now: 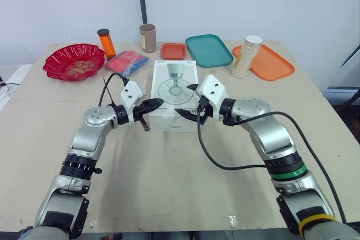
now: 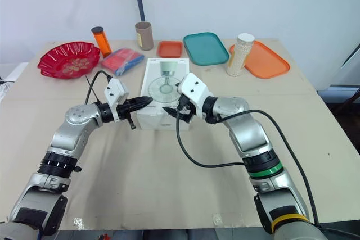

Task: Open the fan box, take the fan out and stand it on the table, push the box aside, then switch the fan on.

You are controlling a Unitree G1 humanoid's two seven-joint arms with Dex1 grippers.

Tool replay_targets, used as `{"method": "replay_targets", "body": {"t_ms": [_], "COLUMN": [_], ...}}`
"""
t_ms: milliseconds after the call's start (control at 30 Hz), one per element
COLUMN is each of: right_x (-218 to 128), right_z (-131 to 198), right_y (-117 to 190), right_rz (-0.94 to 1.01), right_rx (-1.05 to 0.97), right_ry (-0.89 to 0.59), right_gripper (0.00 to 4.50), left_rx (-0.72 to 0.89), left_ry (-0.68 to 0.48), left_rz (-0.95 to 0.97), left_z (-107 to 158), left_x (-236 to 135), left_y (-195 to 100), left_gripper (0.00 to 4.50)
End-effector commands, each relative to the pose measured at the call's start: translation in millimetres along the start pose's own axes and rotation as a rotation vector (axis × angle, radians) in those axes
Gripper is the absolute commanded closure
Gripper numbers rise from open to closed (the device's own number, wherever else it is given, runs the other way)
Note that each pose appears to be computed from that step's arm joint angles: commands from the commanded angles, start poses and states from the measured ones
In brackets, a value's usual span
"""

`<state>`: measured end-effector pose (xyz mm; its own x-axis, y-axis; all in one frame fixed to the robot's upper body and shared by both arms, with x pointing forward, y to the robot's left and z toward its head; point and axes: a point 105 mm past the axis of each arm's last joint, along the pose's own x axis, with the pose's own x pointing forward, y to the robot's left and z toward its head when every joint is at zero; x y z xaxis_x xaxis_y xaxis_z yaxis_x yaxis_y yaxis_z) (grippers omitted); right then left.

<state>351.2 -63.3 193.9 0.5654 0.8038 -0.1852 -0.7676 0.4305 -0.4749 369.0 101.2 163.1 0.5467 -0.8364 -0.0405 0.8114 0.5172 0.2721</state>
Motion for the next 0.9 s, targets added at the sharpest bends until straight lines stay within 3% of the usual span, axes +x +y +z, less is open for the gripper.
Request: {"method": "replay_targets", "body": {"t_ms": [33, 333, 900], "right_x": [-4.0, 3.5, 5.9], "right_z": [14.6, 7.9, 4.0], "right_y": [6.4, 13.6, -6.5], "right_rz": [0.039, 0.066, -0.020], "right_rx": [-0.049, -0.085, -0.021], "right_ry": [-0.033, 0.035, 0.068], "right_gripper": [0.00, 0.00, 0.00], "left_rx": [0.023, 0.036, 0.027], "left_ry": [0.019, 0.028, 0.024], "left_rz": [0.010, 0.006, 0.001], "left_z": [2.2, 1.9, -0.3], "left_x": [-5.1, -3.4, -1.5], "left_y": [7.4, 7.4, 1.9], "left_gripper": [4.42, 4.42, 4.42]}}
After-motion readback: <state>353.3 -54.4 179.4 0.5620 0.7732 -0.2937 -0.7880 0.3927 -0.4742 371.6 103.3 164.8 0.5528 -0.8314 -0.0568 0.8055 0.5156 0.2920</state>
